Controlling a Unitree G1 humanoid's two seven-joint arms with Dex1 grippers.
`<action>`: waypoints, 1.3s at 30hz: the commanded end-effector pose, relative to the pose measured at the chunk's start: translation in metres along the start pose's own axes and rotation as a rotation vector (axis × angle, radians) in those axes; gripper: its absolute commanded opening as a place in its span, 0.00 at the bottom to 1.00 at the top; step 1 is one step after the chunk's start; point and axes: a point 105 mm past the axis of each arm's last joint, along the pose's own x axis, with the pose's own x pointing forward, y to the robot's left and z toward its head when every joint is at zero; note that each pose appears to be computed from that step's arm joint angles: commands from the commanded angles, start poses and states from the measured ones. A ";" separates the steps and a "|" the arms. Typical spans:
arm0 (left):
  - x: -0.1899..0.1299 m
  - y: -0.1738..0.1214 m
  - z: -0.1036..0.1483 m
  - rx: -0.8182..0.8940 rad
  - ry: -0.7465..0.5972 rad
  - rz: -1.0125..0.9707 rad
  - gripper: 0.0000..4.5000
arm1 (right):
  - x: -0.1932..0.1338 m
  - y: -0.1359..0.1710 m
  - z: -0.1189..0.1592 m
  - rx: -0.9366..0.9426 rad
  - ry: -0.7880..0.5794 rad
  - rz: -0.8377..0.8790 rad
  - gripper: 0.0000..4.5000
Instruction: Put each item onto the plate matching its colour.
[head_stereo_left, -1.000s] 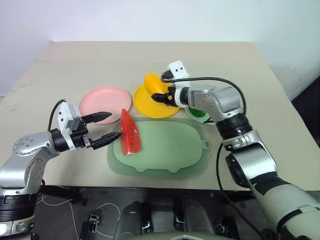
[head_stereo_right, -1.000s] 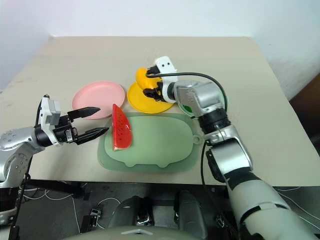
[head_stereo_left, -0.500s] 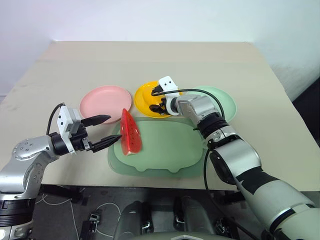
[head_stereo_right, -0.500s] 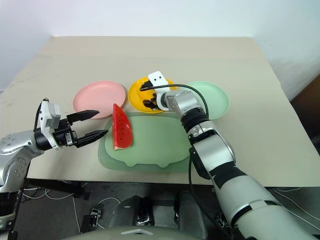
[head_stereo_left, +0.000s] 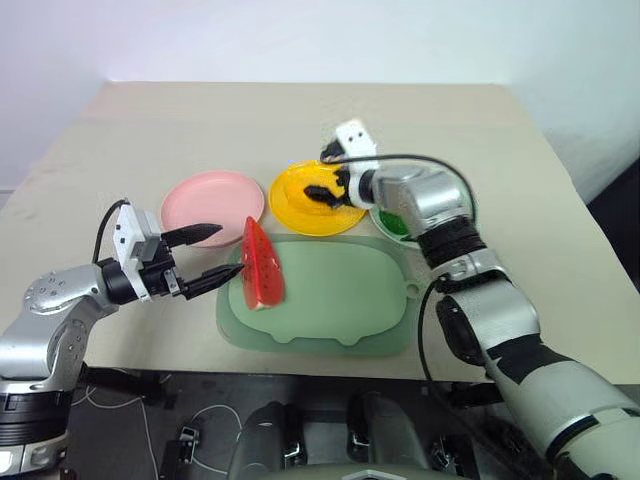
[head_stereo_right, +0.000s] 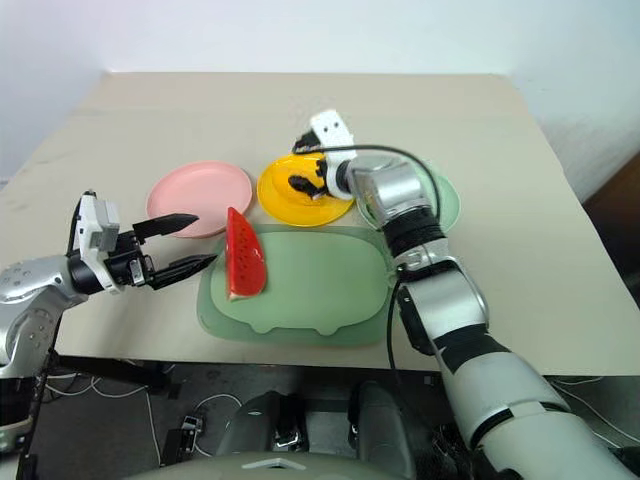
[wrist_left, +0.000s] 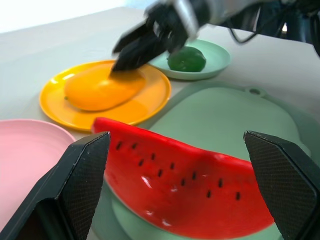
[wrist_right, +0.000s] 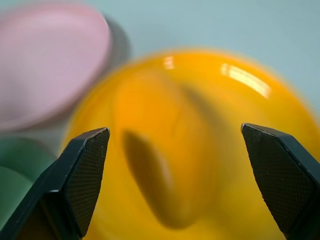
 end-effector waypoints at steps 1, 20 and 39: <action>0.000 0.006 0.017 0.076 -0.030 -0.011 1.00 | -0.034 0.014 0.021 -0.025 -0.105 0.090 1.00; 0.012 0.013 0.047 0.255 0.084 -0.352 1.00 | -0.108 0.040 -0.027 -0.124 -0.113 0.190 1.00; 0.033 0.040 0.006 0.676 0.410 -0.653 1.00 | -0.114 0.031 -0.029 -0.127 -0.114 0.129 1.00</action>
